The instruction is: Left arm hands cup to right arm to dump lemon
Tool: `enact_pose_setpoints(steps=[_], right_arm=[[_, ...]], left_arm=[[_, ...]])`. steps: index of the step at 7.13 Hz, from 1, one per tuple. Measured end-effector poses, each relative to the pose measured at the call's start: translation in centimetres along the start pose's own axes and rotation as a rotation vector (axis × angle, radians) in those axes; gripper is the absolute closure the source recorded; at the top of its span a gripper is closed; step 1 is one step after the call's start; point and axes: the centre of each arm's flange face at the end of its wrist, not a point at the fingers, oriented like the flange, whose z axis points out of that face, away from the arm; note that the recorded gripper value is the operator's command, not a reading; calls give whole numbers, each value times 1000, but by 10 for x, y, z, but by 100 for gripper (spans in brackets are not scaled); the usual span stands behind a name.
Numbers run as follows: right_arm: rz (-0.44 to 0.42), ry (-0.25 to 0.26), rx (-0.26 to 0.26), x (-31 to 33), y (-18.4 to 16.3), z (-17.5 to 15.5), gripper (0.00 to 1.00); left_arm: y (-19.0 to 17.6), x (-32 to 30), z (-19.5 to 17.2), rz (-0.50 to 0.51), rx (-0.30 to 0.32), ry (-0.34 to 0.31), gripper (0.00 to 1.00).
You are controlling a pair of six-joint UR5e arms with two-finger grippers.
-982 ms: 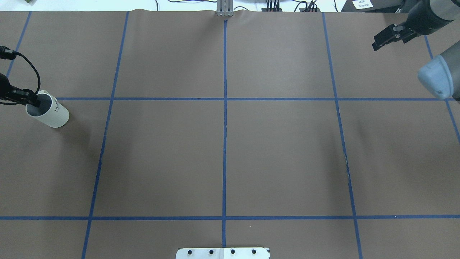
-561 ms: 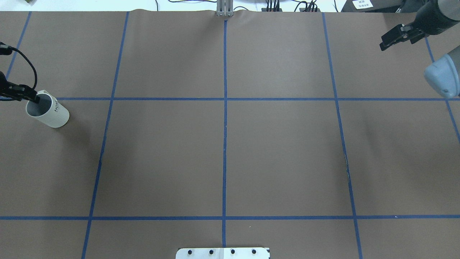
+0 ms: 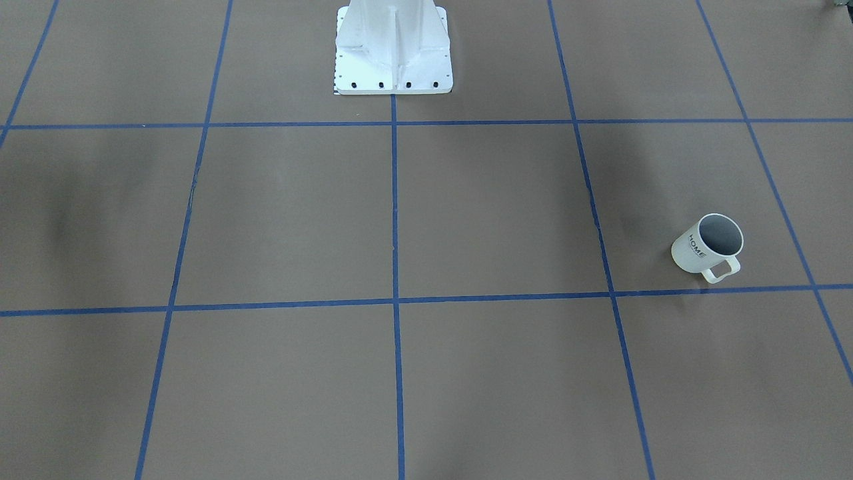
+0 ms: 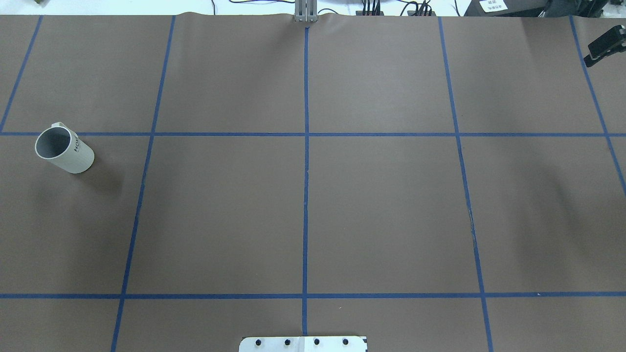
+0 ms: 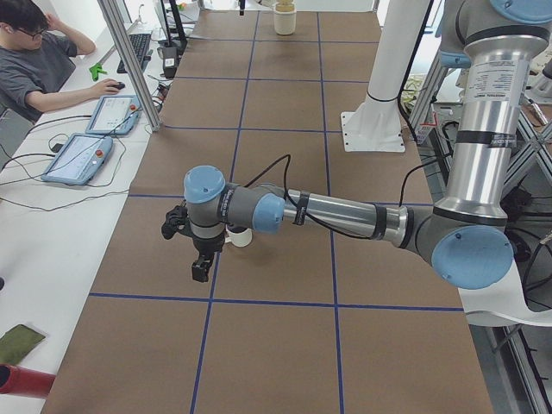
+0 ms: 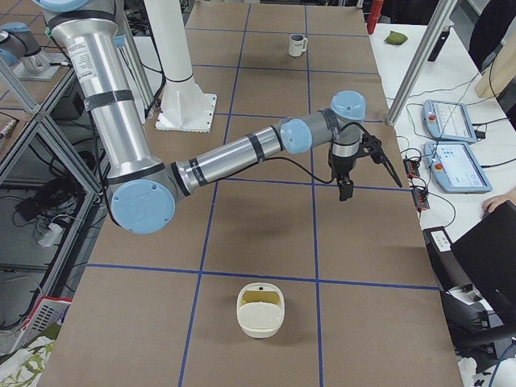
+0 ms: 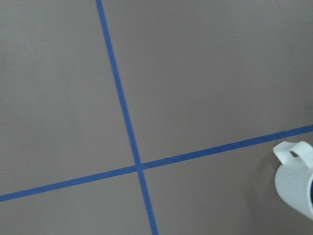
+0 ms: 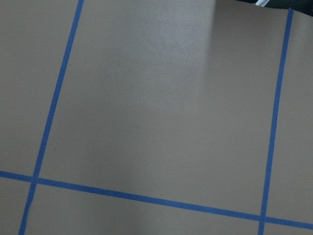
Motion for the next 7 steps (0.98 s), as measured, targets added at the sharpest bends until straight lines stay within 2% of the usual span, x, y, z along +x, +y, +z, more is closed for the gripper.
enact_pose_setpoints(steps=[2,3,5,7], right_arm=[[52,-16,-52,19,7,2,0],[51,-17,-79,30,16,6,0],[19,-8,-142,68,56,29,0],[73,-7,-170,112,107,39,0]], left_arm=[[25,-24,7,-18,-40,5,0],[29,-27,9,-24,-47,8,0],[30,-26,6,-22,-44,13,0],[32,-26,6,-25,-45,17,0]])
